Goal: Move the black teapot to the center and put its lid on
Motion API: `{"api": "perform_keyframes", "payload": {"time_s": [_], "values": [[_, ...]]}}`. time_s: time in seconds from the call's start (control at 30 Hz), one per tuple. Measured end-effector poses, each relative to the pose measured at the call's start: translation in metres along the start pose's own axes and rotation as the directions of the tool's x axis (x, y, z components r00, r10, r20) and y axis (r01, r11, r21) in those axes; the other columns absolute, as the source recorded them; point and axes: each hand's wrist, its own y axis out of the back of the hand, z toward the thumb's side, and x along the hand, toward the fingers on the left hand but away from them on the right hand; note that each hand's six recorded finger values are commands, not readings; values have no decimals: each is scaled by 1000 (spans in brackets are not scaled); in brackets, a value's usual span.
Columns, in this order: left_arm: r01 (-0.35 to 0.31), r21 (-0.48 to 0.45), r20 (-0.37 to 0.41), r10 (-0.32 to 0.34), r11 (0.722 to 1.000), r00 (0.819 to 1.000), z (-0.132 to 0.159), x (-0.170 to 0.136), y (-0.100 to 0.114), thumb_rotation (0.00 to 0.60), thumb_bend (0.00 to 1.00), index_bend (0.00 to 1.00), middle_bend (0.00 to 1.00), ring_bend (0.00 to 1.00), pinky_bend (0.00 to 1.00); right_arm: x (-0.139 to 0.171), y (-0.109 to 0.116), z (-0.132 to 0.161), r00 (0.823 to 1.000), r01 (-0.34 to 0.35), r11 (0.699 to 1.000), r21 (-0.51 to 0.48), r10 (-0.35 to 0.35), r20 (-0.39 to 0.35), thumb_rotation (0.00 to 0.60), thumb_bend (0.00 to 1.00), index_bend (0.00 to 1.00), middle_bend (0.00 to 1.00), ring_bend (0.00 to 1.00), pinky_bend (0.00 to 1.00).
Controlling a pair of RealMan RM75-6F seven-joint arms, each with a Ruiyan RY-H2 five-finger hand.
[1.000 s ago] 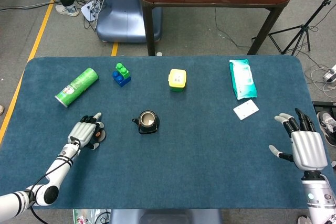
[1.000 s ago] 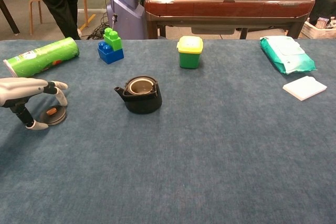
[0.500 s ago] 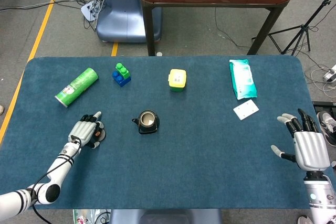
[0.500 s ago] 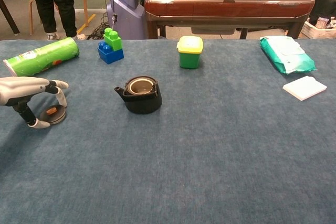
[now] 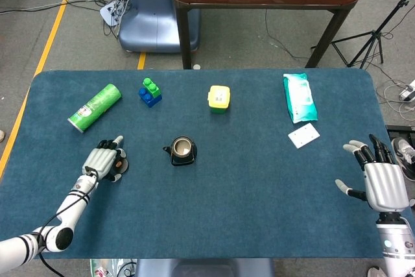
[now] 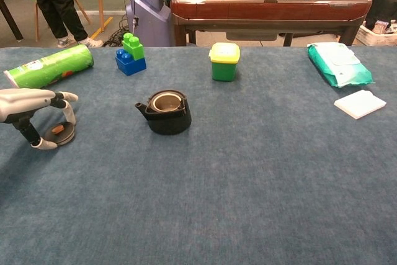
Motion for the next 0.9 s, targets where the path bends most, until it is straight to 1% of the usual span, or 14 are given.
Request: {"api": "perform_keyframes", "payload": {"time_s": [0.3, 0.5, 0.7, 0.9], "values": [[-24, -2, 17, 24, 1000, 1000, -2, -6, 13, 600, 246, 406, 0, 0, 0, 0, 0, 4, 1000, 2, 1000, 0, -2, -13, 600, 105, 272, 241, 40, 103], [-59, -5, 52, 59, 998, 997, 5, -15, 32, 600, 246, 407, 0, 0, 0, -1, 0, 6, 1000, 1, 1000, 0, -1, -19, 600, 105, 272, 241, 40, 103], [-89, -45, 119, 94, 995, 989, 27, -25, 58, 600, 246, 416, 0, 0, 0, -2, -1, 7, 1000, -6, 1000, 1, 6, -23, 600, 104, 272, 241, 40, 103], [-104, -82, 200, 119, 991, 973, 59, -26, 85, 600, 246, 418, 1, 0, 0, -1, -2, 8, 1000, -13, 1000, 5, 13, -26, 600, 105, 272, 241, 40, 103]]}}
